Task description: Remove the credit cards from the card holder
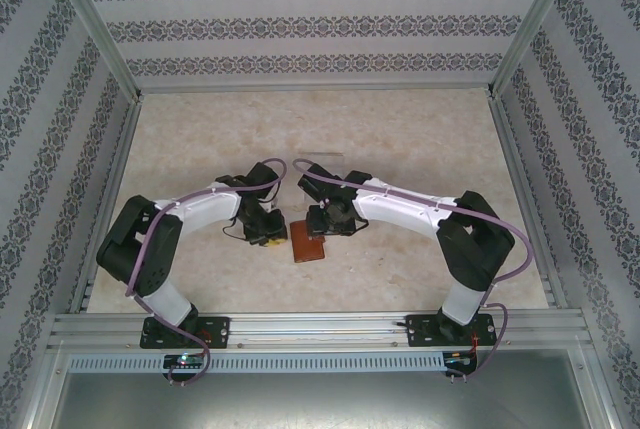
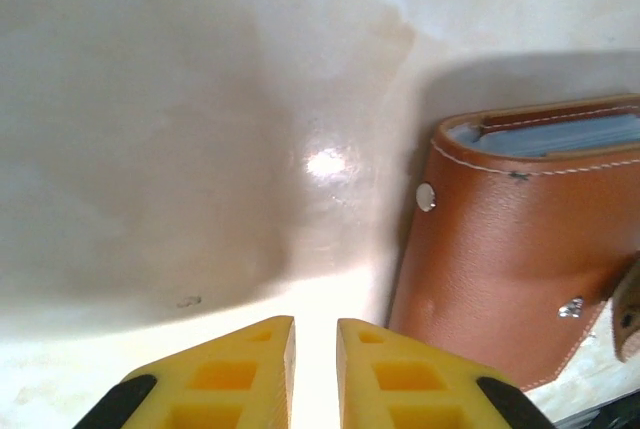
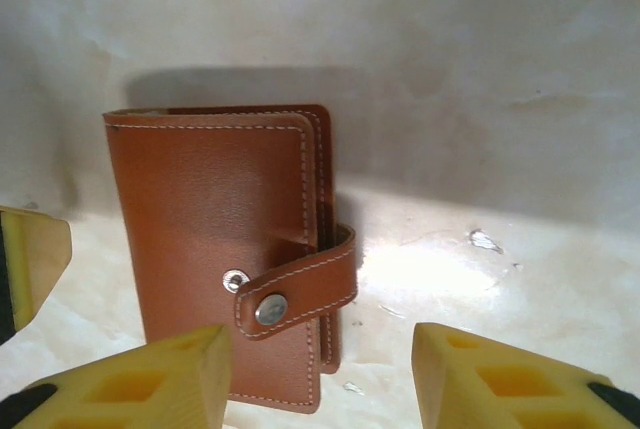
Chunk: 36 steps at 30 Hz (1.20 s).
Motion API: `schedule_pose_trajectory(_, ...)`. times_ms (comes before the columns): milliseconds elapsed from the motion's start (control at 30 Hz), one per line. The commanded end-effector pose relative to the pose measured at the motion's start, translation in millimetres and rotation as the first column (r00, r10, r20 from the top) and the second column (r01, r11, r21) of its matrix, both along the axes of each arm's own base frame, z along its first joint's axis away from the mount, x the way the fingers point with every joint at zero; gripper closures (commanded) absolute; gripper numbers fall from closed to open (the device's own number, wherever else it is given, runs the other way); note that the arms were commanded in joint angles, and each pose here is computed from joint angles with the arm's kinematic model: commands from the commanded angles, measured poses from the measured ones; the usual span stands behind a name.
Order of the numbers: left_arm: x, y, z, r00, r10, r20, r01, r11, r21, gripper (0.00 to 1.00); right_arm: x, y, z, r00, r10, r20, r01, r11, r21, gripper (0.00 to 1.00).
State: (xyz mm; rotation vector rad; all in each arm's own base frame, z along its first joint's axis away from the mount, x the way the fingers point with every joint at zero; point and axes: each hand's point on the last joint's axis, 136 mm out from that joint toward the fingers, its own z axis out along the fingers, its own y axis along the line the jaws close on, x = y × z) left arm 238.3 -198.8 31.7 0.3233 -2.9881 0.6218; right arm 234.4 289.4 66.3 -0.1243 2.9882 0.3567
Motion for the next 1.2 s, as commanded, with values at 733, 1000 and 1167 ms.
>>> schedule_pose_trajectory(733,2,-6,21,0.999,-0.01,0.034,0.01,1.0,-0.014,0.72,3,-9,-22,0.998,-0.012,-0.066,0.014,0.999,0.035,0.74)
schedule_pose_trajectory(1000,7,-20,30,0.998,-0.05,0.047,0.051,0.999,-0.004,0.58,3,-6,-18,0.997,-0.033,-0.07,0.041,0.992,0.116,0.95)
schedule_pose_trajectory(1167,7,-26,35,0.994,-0.097,0.043,0.094,0.994,0.049,0.48,0,-1,-13,0.994,-0.062,-0.085,0.078,0.978,0.192,1.0)
